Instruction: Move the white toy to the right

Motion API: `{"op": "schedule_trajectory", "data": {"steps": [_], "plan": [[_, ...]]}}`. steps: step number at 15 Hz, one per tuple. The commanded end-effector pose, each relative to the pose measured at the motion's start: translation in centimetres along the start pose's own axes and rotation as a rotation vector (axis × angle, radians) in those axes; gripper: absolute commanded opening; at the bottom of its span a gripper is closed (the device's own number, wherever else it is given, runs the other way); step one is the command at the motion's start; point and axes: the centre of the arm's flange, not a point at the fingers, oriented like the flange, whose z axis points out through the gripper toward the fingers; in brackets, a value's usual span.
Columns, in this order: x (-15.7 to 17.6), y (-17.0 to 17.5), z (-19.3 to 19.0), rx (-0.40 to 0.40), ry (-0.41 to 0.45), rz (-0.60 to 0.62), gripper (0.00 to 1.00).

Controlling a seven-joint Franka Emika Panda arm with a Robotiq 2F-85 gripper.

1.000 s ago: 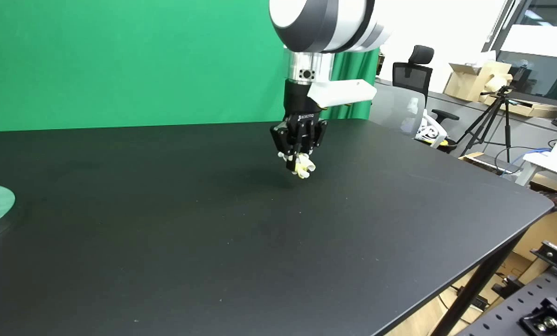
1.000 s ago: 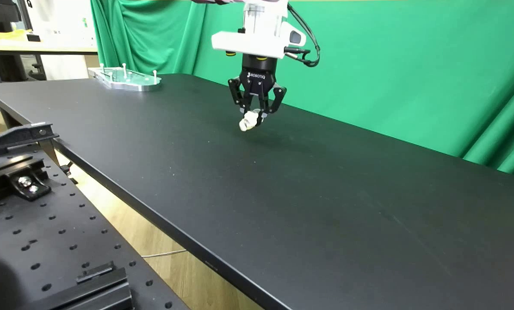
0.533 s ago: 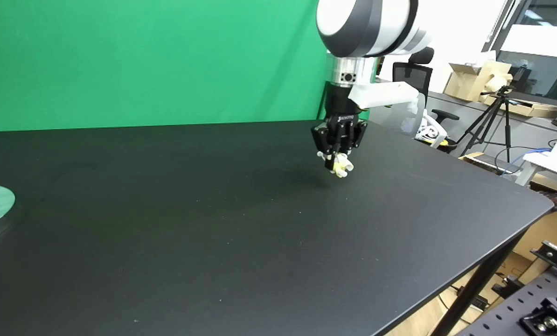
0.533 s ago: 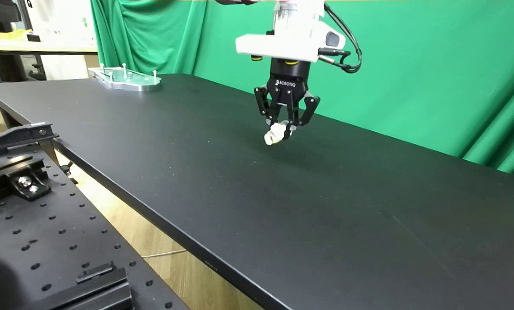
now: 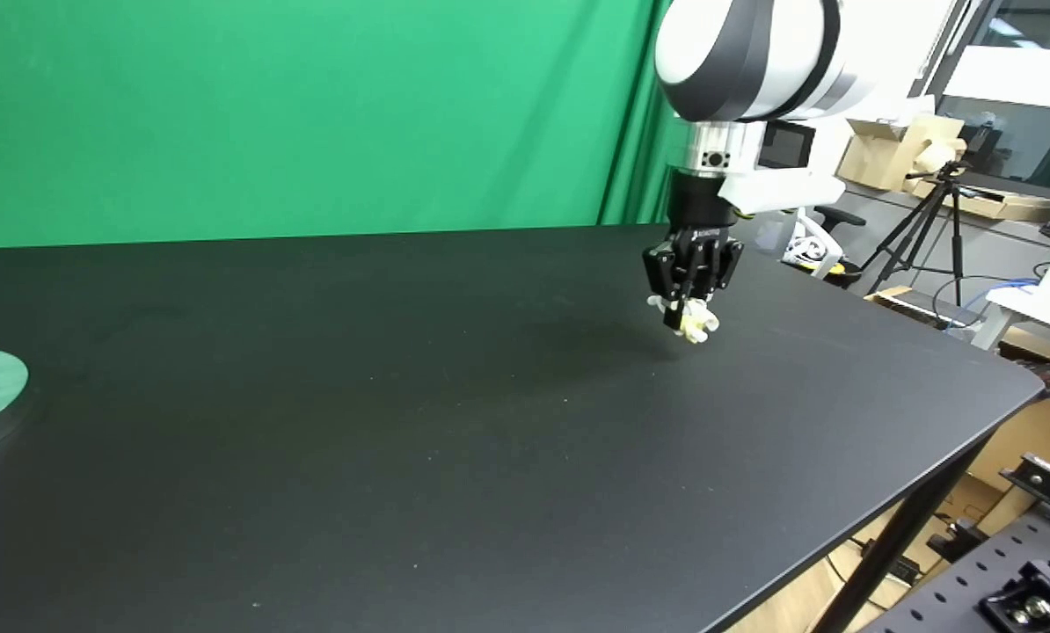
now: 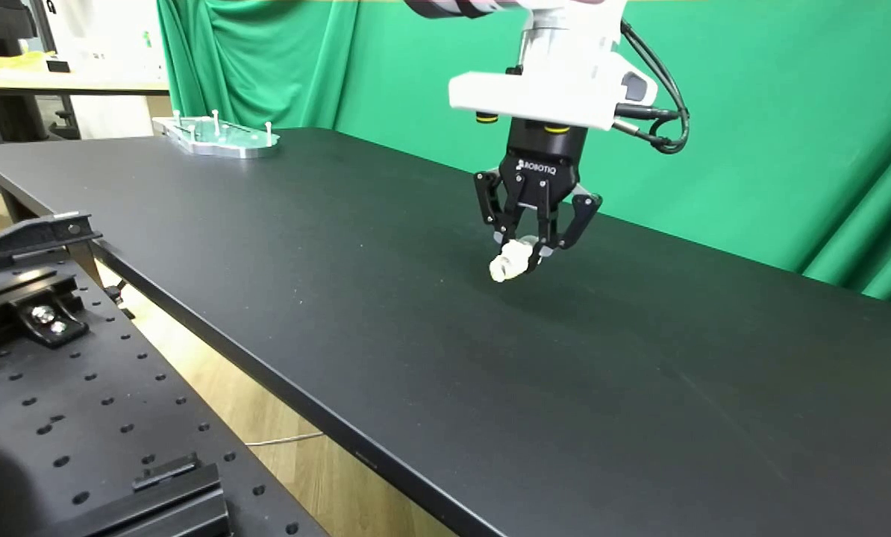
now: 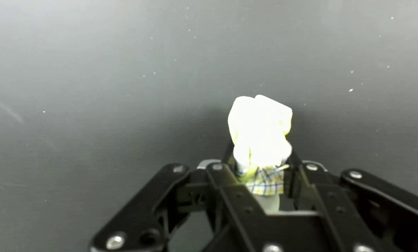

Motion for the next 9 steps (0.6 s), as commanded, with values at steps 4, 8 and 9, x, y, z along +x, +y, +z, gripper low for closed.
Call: {"op": "schedule_trajectory", "data": {"steps": [4,8,9], "plan": [[1.4,1.9,0.3,0.039,-0.060,-0.167,0.08],[2.1,2.3,0.5,0.059,-0.049,-0.182,0.57],[2.2,2.3,0.4,0.065,-0.043,-0.176,0.62]]}}
